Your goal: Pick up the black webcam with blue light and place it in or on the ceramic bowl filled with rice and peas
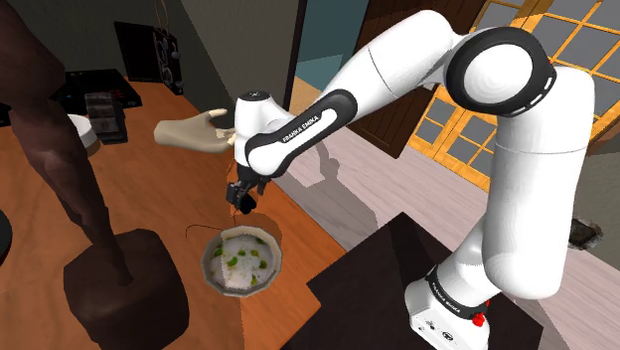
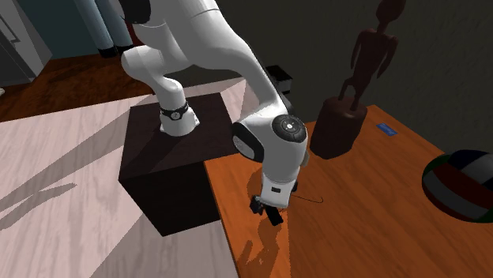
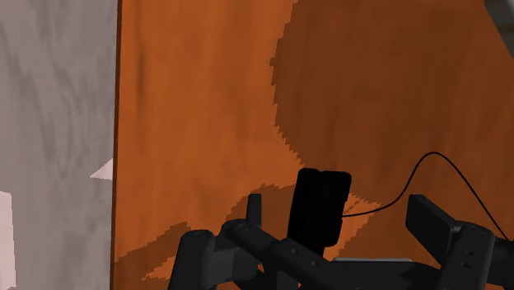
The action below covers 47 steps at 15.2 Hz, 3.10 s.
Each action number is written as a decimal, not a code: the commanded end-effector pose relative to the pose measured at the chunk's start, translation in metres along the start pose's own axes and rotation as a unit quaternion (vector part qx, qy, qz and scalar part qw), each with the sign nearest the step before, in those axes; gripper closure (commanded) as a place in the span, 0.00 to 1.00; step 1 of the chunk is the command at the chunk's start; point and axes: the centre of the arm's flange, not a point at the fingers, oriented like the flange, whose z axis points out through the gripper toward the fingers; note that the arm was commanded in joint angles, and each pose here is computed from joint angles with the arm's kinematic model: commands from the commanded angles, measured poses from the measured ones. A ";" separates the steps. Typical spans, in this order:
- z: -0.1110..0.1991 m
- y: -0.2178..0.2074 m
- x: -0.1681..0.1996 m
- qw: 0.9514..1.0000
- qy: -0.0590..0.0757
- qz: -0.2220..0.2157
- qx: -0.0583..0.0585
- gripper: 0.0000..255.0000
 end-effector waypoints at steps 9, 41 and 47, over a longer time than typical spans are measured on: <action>0.029 0.000 -0.001 1.000 0.000 0.000 0.000 0.00; -0.066 -0.001 -0.004 1.000 0.000 0.000 0.000 1.00; -0.098 -0.002 -0.005 1.000 0.000 0.000 0.000 1.00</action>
